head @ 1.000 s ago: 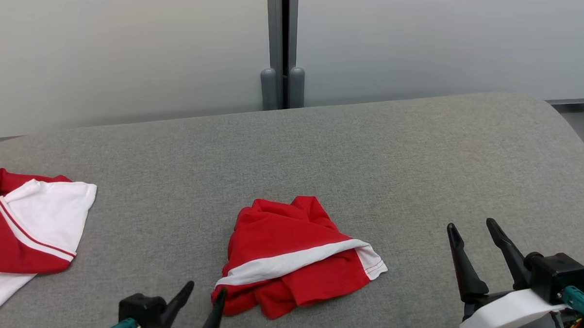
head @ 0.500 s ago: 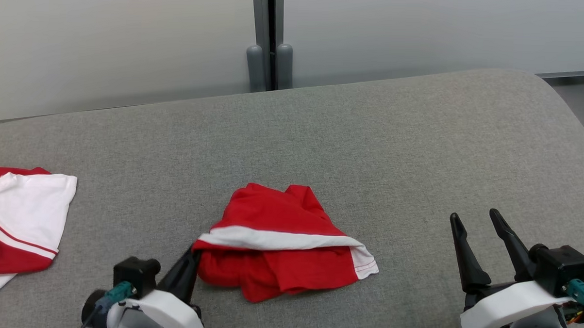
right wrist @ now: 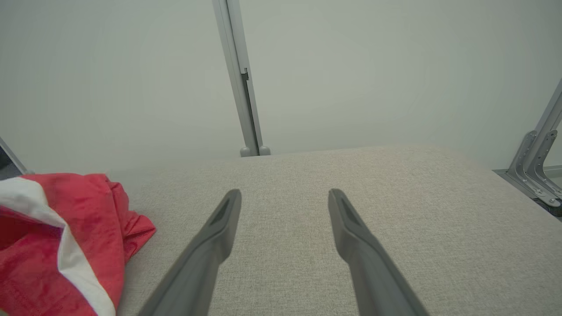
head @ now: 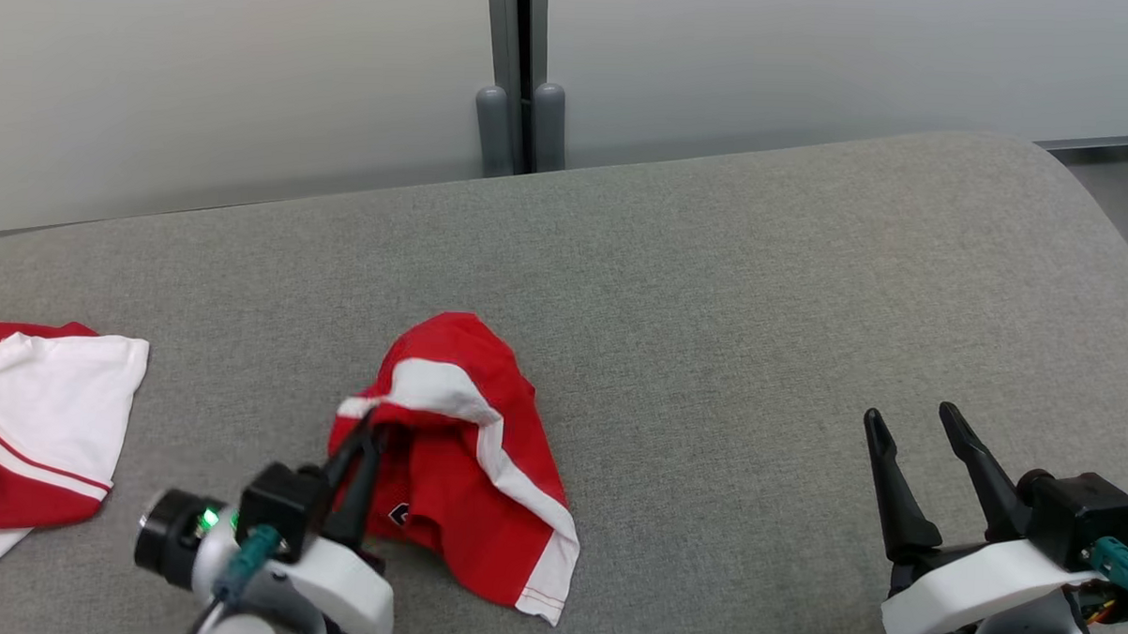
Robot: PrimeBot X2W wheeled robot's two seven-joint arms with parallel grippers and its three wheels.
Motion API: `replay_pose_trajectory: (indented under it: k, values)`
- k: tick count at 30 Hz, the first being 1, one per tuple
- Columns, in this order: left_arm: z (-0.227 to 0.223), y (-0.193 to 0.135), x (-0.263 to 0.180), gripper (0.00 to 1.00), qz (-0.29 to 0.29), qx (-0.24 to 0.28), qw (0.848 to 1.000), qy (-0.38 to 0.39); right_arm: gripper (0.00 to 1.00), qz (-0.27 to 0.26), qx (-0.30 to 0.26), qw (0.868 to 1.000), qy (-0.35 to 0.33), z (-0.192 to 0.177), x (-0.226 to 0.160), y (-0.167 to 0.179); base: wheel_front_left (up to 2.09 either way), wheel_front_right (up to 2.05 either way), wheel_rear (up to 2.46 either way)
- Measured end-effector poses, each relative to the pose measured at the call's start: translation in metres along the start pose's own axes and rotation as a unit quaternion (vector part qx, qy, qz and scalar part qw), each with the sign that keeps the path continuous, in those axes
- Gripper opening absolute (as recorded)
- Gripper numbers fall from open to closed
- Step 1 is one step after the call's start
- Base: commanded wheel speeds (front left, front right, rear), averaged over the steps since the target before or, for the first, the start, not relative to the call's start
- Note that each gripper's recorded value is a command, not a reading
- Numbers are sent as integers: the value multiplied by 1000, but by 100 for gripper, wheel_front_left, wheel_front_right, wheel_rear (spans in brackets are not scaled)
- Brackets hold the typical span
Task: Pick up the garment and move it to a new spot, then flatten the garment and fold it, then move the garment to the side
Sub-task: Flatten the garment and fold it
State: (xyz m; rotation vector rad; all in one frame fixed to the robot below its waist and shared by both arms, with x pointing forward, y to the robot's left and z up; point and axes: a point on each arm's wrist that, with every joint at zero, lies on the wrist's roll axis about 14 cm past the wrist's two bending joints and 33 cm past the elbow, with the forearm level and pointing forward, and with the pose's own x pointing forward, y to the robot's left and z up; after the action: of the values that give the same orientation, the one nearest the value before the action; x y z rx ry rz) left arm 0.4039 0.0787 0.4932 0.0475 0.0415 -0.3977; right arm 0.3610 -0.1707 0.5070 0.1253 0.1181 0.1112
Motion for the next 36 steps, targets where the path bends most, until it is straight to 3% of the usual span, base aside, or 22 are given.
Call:
replay_pose_trajectory:
  k: [4, 9, 10, 11, 16, 26, 36]
  values:
    - [-48, -25, -24, 0, -18, -26, 996, 81, 100, -2, 2, 1000, 2, -2, 1, -1, 0, 0, 0]
    - [-76, -37, -36, 0, -19, -49, 991, 125, 100, 2, 4, 1000, 6, -5, 7, 1, 0, 0, 0]
    - [-81, -38, -38, 42, -18, -52, 990, 132, 100, 4, 4, 1000, 7, -5, 8, 3, 0, 0, 0]
    - [-84, -37, -39, 100, -13, -54, 989, 136, 100, 5, 3, 1000, 8, -5, 9, 4, 0, 0, 0]
    - [-65, -30, -32, 100, 20, -86, 992, 89, 100, 9, -10, 1000, 1, -1, 10, 5, 0, 0, 0]
    - [-19, 1, -45, 100, 73, -80, 994, 14, 100, 10, -13, 1000, -13, 9, 0, 7, 0, 0, 0]
    - [30, 54, -59, 100, 143, -73, 986, -53, 100, 14, -16, 1000, -20, 13, -11, 10, 0, 0, 0]
